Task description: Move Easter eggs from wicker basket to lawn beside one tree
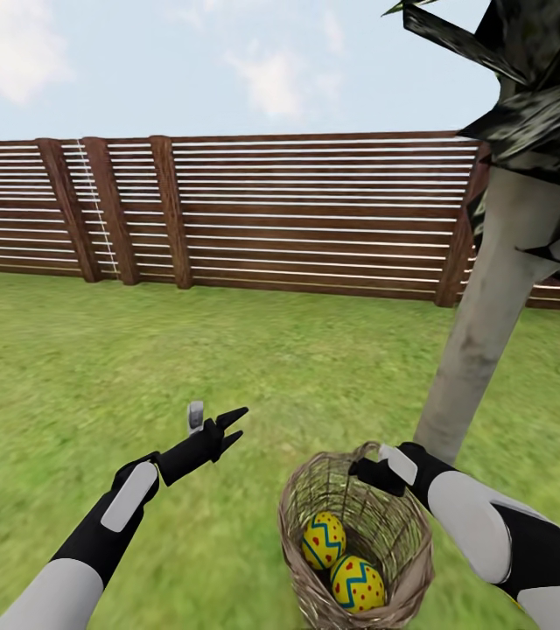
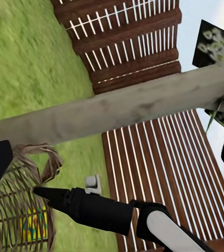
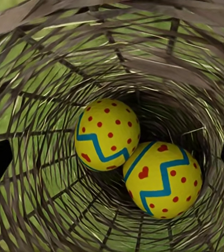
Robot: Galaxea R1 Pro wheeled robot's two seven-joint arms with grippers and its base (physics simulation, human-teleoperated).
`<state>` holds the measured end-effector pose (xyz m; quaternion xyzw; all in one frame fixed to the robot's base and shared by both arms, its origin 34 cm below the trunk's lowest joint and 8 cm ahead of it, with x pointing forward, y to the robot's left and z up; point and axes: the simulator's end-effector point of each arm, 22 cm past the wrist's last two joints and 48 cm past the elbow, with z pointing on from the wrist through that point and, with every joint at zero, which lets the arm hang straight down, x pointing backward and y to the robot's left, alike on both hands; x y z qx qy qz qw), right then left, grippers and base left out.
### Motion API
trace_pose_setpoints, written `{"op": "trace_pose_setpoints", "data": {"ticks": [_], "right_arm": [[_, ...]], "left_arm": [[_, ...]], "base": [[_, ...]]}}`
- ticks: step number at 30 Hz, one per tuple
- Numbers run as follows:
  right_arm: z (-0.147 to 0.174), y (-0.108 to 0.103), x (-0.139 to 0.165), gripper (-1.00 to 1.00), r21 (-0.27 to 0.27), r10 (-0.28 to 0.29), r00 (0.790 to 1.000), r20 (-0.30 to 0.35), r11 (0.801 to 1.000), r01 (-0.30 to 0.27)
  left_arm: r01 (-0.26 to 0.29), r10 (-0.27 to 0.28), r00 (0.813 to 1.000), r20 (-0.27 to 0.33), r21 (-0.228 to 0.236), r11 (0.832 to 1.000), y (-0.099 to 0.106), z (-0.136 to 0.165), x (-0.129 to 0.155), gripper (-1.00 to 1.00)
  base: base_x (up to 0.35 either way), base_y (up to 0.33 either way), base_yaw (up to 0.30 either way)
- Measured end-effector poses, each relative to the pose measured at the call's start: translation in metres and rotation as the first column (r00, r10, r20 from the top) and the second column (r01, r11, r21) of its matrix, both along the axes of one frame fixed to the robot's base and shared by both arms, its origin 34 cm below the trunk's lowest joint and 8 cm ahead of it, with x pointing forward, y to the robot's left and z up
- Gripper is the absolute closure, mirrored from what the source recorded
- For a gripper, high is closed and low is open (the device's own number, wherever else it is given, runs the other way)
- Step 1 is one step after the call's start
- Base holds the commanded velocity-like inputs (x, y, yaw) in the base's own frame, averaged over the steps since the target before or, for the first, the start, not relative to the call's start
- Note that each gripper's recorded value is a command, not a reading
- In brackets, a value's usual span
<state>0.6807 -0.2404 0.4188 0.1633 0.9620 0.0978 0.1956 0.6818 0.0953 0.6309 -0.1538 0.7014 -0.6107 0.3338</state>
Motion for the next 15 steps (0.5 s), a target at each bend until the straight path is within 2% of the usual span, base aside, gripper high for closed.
{"op": "trace_pose_setpoints", "data": {"ticks": [4,6,9,13,15], "right_arm": [[-0.008,0.004,-0.001,-1.00,0.032,-0.023,1.000,0.002,0.999,0.023],[-0.010,0.009,0.000,-1.00,0.070,-0.057,0.998,0.004,0.996,0.056],[-0.016,0.012,0.000,-1.00,0.096,-0.085,0.996,0.007,0.992,0.084],[-0.024,0.018,-0.002,-1.00,0.098,-0.090,0.996,0.006,0.991,0.089],[-0.030,0.023,-0.003,-1.00,0.071,-0.093,0.996,0.002,0.993,0.092]], "left_arm": [[0.000,0.000,1.000,-0.001,0.001,1.000,0.000,-0.009,-0.002,-1.00],[0.000,0.000,1.000,-0.001,0.001,1.000,0.000,-0.014,-0.003,-1.00],[-0.001,0.001,1.000,-0.001,0.001,1.000,0.000,-0.020,-0.005,-1.00],[0.000,0.000,1.000,-0.001,0.003,1.000,0.000,-0.029,-0.007,-1.00],[0.000,0.000,1.000,-0.001,0.003,1.000,0.000,-0.034,-0.008,-1.00]], "base": [[0.000,0.000,0.000],[0.000,0.000,0.000],[0.000,0.000,0.000],[0.000,0.000,0.000],[0.000,0.000,0.000]]}}
